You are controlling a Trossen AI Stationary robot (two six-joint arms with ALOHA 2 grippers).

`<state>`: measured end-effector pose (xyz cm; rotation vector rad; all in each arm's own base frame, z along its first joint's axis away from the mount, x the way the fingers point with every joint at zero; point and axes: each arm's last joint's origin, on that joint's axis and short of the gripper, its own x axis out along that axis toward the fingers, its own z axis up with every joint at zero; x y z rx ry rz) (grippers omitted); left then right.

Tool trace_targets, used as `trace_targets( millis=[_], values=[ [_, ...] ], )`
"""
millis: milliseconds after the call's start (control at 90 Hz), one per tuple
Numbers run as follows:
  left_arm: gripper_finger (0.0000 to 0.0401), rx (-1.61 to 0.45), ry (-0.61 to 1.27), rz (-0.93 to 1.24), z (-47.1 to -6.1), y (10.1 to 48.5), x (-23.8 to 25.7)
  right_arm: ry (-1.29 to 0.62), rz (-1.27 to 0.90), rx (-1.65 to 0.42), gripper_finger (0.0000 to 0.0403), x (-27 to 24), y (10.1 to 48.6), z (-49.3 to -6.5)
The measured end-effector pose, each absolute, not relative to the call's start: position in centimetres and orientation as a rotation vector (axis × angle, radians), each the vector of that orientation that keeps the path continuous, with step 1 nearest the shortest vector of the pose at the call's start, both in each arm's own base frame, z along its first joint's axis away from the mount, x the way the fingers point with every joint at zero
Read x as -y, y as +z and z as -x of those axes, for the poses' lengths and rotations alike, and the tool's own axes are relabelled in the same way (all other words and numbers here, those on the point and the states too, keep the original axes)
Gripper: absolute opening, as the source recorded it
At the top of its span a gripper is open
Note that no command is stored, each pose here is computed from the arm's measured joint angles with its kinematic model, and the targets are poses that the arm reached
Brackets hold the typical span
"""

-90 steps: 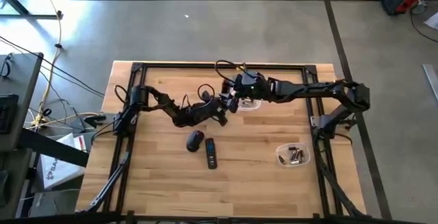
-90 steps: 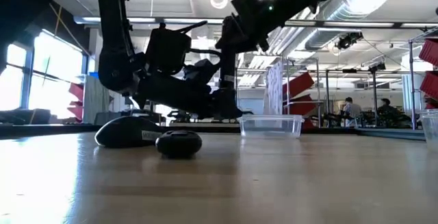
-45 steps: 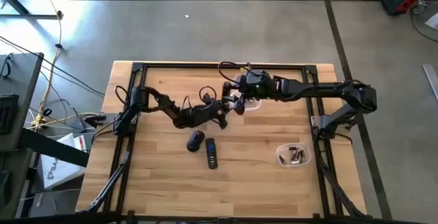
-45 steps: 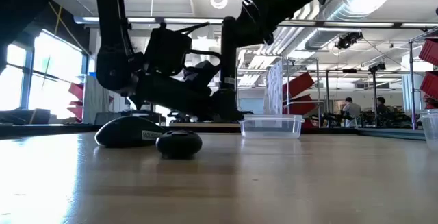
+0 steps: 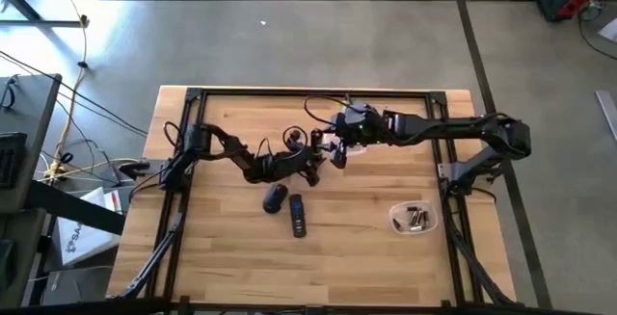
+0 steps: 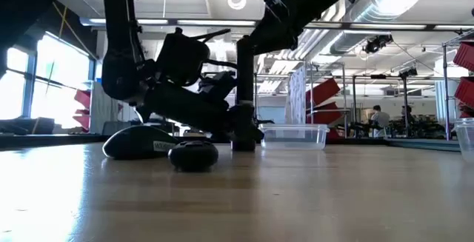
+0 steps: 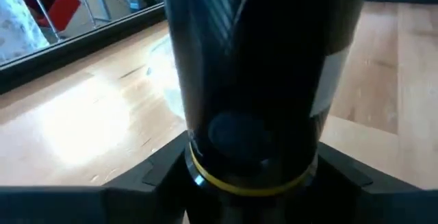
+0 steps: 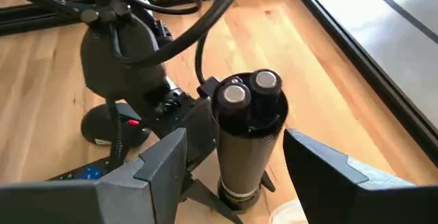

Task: Insert battery
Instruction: Close the flashlight battery compartment

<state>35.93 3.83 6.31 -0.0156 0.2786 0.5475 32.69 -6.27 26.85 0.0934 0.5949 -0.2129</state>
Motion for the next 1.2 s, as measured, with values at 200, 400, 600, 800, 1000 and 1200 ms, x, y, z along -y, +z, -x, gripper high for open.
trace_targets(
  millis=[200,400,600,800,1000,1200],
  values=[
    [0.0213,-0.28,0.538,0.013,-35.9,6.3,-3.8,-0.21,-0.093,-0.601,0.0211,6.3,26.8,-32.7],
    [0.0211,-0.275,0.516,0.017,-36.0,6.3,-3.8,-0.189,-0.049,-0.616,0.0211,6.2,26.8,-32.6],
    [0.0223,-0.259,0.474,0.027,-36.1,6.6,-3.7,-0.183,-0.032,-0.643,0.0211,6.1,27.2,-31.8],
    [0.0237,-0.193,0.459,-0.002,-36.3,9.0,-3.6,-0.184,-0.03,-0.625,0.0211,5.8,28.8,-30.3],
    [0.0241,-0.171,0.461,-0.011,-36.1,11.7,-3.6,-0.184,-0.031,-0.635,0.0211,5.5,30.2,-28.5],
    [0.0224,-0.229,0.477,-0.013,-35.7,13.1,-3.6,-0.182,-0.036,-0.688,0.0211,5.4,30.0,-27.9]
  ],
)
